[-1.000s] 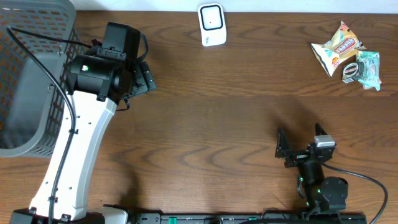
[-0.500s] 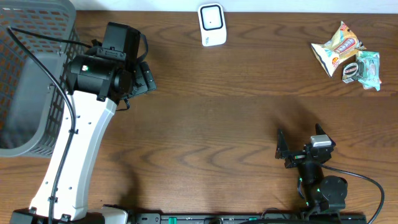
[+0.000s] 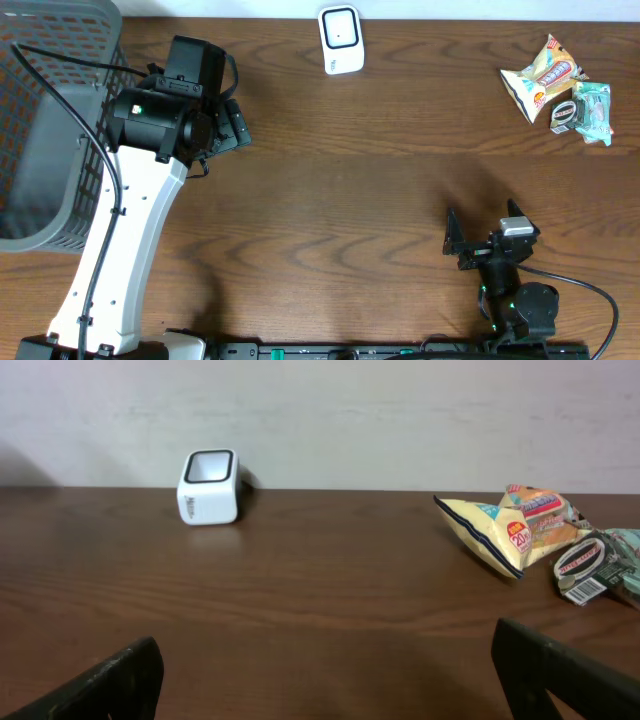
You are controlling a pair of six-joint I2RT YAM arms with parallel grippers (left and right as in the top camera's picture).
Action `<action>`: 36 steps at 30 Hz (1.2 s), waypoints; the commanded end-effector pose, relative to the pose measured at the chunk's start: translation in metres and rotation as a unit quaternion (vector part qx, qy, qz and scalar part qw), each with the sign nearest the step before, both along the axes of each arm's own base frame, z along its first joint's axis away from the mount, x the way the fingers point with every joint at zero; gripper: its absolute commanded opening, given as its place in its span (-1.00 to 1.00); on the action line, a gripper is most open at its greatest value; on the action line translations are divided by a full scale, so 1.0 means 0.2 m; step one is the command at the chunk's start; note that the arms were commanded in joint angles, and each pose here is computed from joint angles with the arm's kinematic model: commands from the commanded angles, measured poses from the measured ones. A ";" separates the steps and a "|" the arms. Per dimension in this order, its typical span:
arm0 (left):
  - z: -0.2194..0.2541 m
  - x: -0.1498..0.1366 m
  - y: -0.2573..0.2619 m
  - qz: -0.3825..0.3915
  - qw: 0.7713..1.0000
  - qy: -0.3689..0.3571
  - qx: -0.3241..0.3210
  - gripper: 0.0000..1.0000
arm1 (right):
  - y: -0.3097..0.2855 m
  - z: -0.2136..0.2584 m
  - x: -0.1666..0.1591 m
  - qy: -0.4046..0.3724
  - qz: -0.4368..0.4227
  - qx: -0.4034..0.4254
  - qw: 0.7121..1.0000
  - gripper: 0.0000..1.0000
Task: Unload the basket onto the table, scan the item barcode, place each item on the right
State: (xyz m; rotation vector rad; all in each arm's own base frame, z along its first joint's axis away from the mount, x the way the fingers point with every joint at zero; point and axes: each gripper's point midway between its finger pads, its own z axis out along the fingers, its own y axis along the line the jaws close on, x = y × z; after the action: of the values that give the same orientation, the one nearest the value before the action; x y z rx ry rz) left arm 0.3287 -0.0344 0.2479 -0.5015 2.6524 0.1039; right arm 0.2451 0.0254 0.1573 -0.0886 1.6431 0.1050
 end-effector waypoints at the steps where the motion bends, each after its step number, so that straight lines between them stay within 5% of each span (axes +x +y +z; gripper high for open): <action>1: 0.01 0.01 0.02 0.000 1.000 -0.002 0.007 0.96 | -0.01 0.00 0.00 0.000 -0.004 0.006 1.000 0.99; 36: 0.01 -0.02 0.02 0.000 1.000 0.007 0.011 0.96 | -0.01 0.00 0.00 0.000 -0.004 0.005 1.000 0.99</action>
State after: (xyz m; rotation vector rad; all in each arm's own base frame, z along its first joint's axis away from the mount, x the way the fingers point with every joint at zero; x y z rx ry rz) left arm 0.3259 -0.0337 0.2468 -0.5016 2.6637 0.1116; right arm 0.2452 0.0250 0.1575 -0.0865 1.6421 0.1040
